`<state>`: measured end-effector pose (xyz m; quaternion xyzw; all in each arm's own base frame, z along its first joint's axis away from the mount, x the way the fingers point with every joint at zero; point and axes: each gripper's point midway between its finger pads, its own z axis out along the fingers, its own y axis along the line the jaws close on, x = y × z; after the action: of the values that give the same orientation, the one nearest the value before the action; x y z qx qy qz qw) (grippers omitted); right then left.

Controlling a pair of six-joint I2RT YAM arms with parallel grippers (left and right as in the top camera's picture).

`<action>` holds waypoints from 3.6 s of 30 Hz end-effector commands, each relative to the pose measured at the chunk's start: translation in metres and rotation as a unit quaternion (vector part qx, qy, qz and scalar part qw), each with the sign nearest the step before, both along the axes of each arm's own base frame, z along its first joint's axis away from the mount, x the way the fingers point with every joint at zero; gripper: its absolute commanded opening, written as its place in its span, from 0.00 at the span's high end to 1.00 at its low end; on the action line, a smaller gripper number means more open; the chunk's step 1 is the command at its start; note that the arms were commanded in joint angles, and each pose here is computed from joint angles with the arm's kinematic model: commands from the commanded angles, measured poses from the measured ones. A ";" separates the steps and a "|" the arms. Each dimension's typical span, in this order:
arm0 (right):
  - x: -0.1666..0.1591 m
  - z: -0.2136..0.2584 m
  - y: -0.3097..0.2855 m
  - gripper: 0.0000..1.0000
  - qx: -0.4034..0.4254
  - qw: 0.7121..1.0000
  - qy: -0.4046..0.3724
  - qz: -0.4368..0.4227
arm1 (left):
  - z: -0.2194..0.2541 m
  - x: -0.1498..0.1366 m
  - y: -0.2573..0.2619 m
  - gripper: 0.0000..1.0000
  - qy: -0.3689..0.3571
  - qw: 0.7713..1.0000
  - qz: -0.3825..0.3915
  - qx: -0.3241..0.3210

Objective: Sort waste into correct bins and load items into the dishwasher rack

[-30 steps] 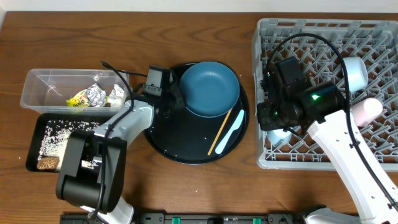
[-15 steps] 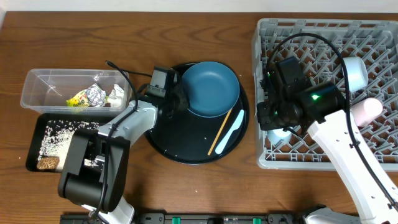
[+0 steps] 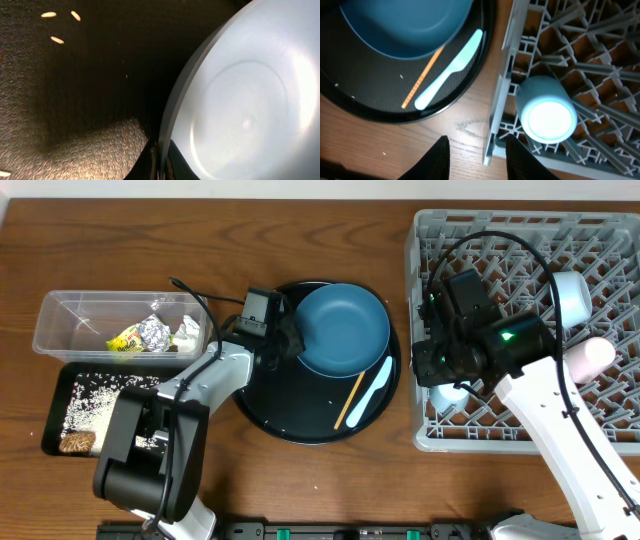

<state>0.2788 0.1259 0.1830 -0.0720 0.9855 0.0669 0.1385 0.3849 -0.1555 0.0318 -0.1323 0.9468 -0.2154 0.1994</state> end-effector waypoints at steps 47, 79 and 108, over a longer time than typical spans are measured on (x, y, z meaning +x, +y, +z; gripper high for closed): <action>0.057 -0.012 0.062 0.59 0.062 0.996 -0.053 0.046 | 0.132 -0.094 0.000 0.94 -0.041 0.997 -0.057 -0.014; 0.062 0.012 0.063 0.99 0.064 0.993 -0.092 0.047 | 0.142 -0.089 0.003 0.77 -0.066 0.996 -0.066 0.002; 0.015 0.147 -0.255 0.99 -0.263 0.871 -0.153 -0.385 | 0.190 -0.112 0.085 0.33 -0.096 0.980 0.034 0.172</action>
<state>0.3061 -0.0916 0.3045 0.2162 0.9247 -0.1787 0.2574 0.2706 -0.0818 0.2349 -0.1024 0.9346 -0.0981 0.3262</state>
